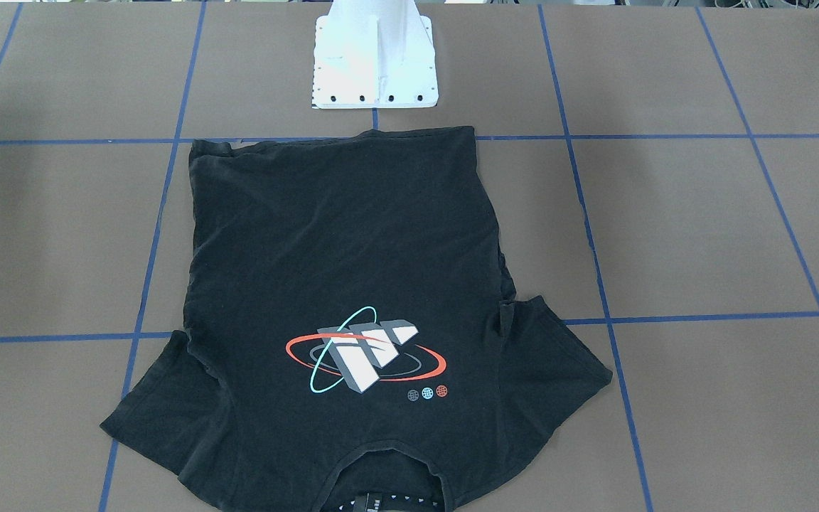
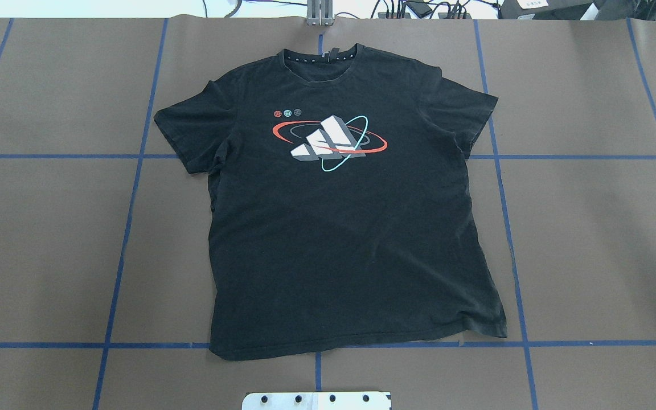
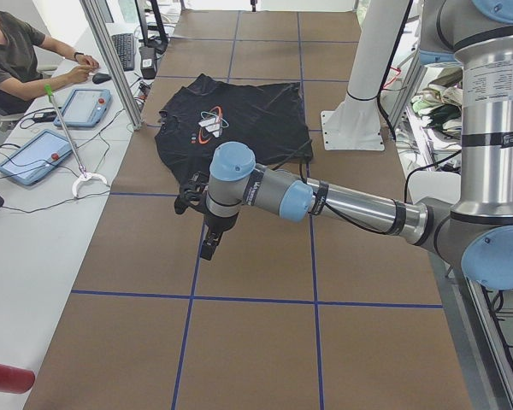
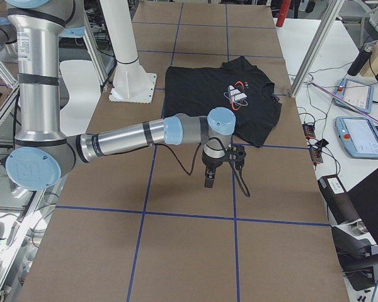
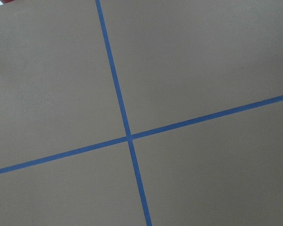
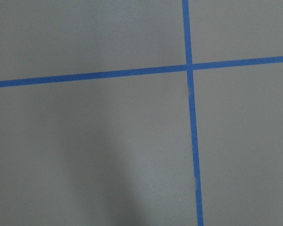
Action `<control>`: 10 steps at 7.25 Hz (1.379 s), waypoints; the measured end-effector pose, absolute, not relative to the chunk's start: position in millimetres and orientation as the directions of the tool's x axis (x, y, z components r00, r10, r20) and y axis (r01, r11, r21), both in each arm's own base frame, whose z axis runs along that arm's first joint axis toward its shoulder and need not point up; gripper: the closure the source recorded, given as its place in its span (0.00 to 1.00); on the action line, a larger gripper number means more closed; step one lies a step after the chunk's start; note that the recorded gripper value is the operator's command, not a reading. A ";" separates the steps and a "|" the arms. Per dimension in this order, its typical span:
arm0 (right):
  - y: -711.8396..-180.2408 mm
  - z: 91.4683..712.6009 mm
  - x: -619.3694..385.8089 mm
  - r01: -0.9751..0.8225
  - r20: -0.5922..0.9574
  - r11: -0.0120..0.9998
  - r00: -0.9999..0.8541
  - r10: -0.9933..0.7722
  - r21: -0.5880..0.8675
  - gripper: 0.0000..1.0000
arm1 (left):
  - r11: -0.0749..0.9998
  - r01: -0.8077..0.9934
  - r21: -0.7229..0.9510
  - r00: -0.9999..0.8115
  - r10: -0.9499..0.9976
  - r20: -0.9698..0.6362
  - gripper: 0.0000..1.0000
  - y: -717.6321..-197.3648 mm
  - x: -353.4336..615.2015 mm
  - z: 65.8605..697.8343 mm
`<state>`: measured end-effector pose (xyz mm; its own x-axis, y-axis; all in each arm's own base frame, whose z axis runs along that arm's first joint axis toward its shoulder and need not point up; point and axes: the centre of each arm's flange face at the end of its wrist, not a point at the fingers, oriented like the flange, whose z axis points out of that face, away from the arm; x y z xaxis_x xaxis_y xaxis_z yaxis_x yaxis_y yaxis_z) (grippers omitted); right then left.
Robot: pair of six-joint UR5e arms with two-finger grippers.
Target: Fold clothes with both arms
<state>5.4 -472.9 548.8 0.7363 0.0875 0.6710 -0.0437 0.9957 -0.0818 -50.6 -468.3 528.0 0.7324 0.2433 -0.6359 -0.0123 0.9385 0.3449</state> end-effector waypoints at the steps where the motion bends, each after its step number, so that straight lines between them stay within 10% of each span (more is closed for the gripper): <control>1: -475.6 545.9 4.8 -0.045 0.671 0.996 0.736 0.085 -0.077 0.00 | 0.936 -0.012 0.353 0.728 0.250 -0.639 0.00 -467.7 -50.1 523.9; 10: -485.3 538.8 -20.5 -0.001 0.730 0.999 0.683 0.031 -0.041 0.00 | 0.931 -0.009 0.365 0.725 0.258 -0.639 0.00 -458.5 -50.9 518.0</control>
